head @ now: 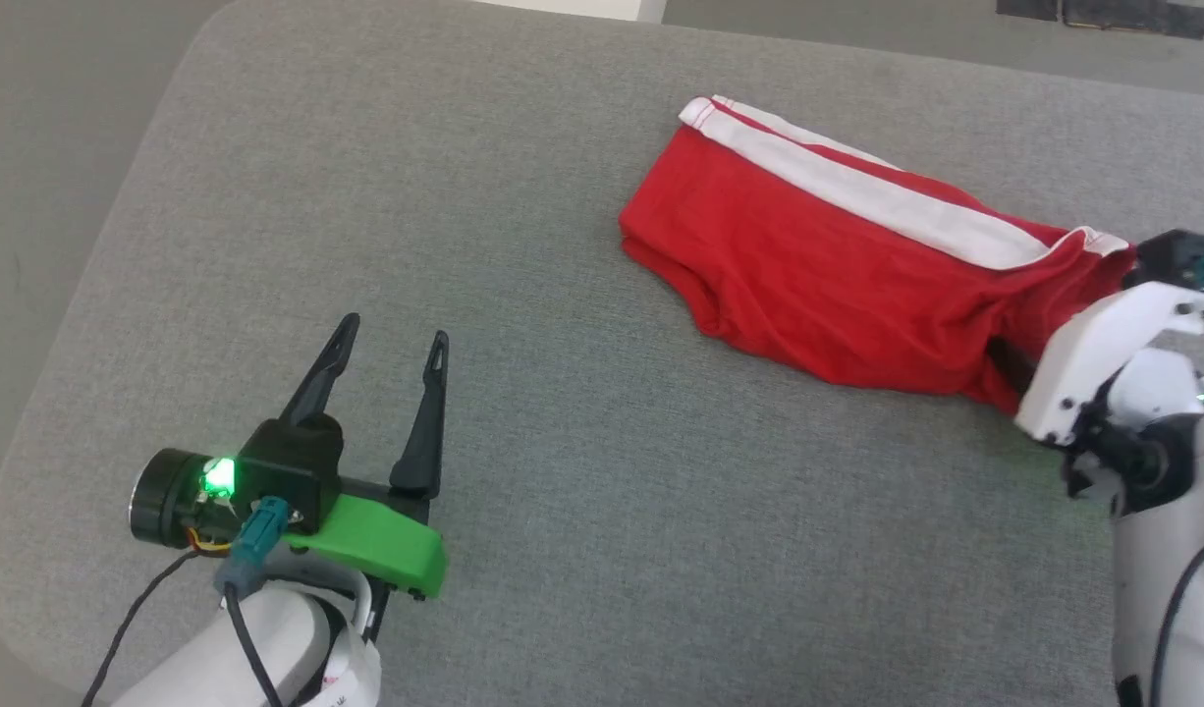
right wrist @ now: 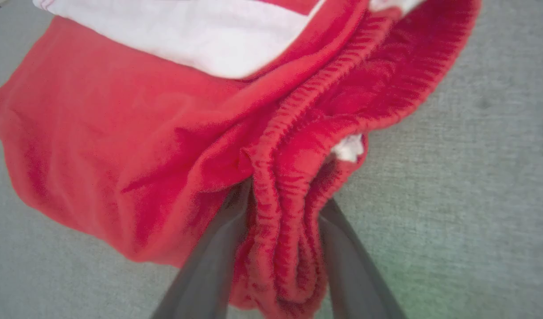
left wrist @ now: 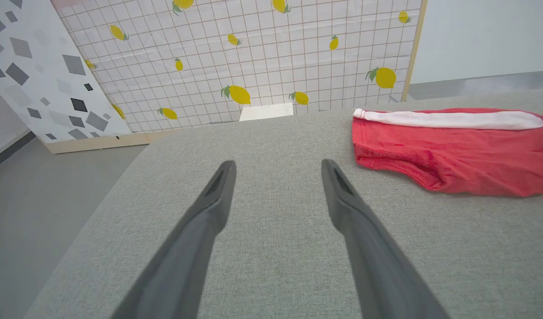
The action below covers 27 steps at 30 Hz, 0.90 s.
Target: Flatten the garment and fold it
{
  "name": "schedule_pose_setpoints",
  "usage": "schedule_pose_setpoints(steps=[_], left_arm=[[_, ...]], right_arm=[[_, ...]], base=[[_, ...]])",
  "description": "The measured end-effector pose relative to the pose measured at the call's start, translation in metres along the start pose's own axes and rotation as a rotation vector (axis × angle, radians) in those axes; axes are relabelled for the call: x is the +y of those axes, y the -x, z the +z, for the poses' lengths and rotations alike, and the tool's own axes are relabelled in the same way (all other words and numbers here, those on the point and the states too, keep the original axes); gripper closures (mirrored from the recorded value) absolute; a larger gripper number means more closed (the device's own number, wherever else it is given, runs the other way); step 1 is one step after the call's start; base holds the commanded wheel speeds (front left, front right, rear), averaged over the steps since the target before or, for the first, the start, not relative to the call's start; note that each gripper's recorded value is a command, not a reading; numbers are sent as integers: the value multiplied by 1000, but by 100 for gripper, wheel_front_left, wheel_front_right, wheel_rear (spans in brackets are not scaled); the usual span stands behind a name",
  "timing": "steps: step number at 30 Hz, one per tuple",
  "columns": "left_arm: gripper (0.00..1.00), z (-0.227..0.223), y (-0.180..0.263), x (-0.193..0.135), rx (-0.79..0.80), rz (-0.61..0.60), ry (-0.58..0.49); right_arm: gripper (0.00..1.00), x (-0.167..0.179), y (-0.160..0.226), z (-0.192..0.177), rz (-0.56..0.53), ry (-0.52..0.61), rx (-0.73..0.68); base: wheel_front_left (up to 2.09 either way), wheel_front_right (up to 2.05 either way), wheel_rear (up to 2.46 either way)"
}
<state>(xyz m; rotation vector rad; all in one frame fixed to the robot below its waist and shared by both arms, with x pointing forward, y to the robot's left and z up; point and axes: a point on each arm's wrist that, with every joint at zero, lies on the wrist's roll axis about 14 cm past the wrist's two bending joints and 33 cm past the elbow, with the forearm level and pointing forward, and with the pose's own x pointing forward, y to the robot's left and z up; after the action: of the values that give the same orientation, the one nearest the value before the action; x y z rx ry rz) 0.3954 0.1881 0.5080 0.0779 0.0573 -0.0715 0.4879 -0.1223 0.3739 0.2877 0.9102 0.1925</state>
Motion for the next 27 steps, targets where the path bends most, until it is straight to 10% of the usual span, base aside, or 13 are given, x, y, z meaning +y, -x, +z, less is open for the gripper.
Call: schedule_pose_setpoints(steps=[27], left_arm=[[0, 24, 4, -29, -51, -91, 18]], right_arm=[[100, -140, 119, 28, -326, 309, -139]], base=[[0, 0, 0]])
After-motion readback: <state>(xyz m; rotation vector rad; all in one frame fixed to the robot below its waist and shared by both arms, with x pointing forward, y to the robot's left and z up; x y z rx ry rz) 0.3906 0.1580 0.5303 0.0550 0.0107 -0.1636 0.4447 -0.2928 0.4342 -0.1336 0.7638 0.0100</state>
